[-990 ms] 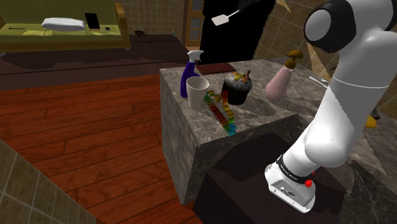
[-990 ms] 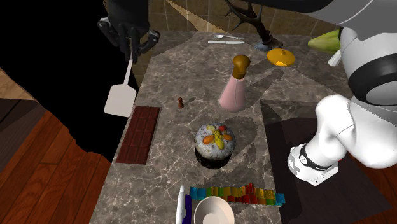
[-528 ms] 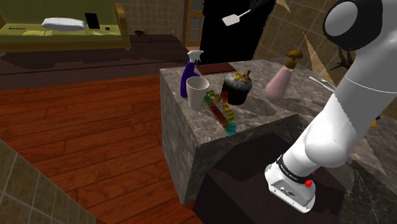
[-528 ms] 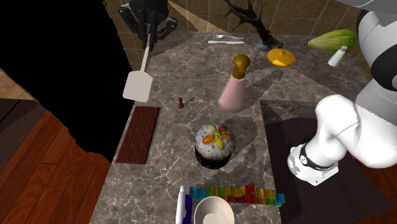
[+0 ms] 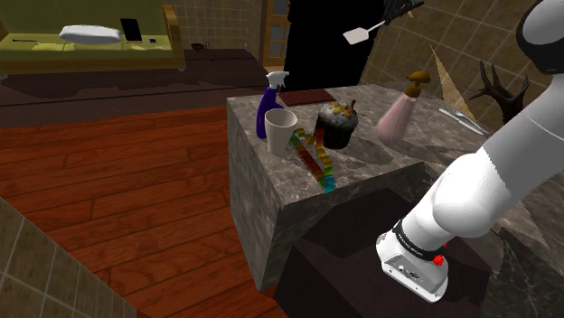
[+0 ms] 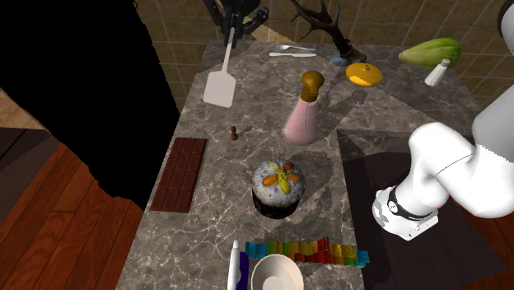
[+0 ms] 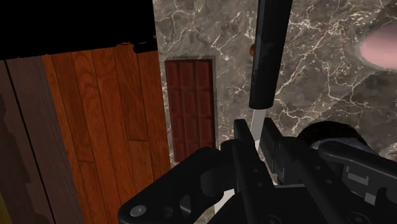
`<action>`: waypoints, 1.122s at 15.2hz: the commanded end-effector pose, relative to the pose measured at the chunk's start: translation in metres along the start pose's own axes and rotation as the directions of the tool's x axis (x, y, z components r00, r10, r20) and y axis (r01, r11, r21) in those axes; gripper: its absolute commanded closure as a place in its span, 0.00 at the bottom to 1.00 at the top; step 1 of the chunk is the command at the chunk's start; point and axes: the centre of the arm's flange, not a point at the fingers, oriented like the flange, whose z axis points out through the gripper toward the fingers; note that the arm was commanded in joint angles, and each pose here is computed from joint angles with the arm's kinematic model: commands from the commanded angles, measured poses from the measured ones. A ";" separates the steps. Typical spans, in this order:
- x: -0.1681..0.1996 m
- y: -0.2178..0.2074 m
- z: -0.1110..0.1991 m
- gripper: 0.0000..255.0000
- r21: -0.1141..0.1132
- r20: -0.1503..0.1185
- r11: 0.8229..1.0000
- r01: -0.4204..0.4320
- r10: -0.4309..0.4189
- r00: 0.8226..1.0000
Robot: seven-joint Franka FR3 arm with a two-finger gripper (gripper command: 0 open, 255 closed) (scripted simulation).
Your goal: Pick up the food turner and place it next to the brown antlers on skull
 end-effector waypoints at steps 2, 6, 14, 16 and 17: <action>-0.030 -0.026 -0.008 1.00 0.000 0.000 1.000 0.001 -0.001 1.000; -0.070 -0.060 -0.016 1.00 0.000 0.000 1.000 0.001 -0.001 1.000; -0.149 -0.128 -0.032 1.00 0.000 0.000 1.000 0.001 -0.001 1.000; -0.169 -0.145 -0.036 1.00 0.000 0.000 1.000 0.001 -0.001 1.000; -0.178 -0.154 -0.038 1.00 0.000 0.000 1.000 0.001 -0.001 1.000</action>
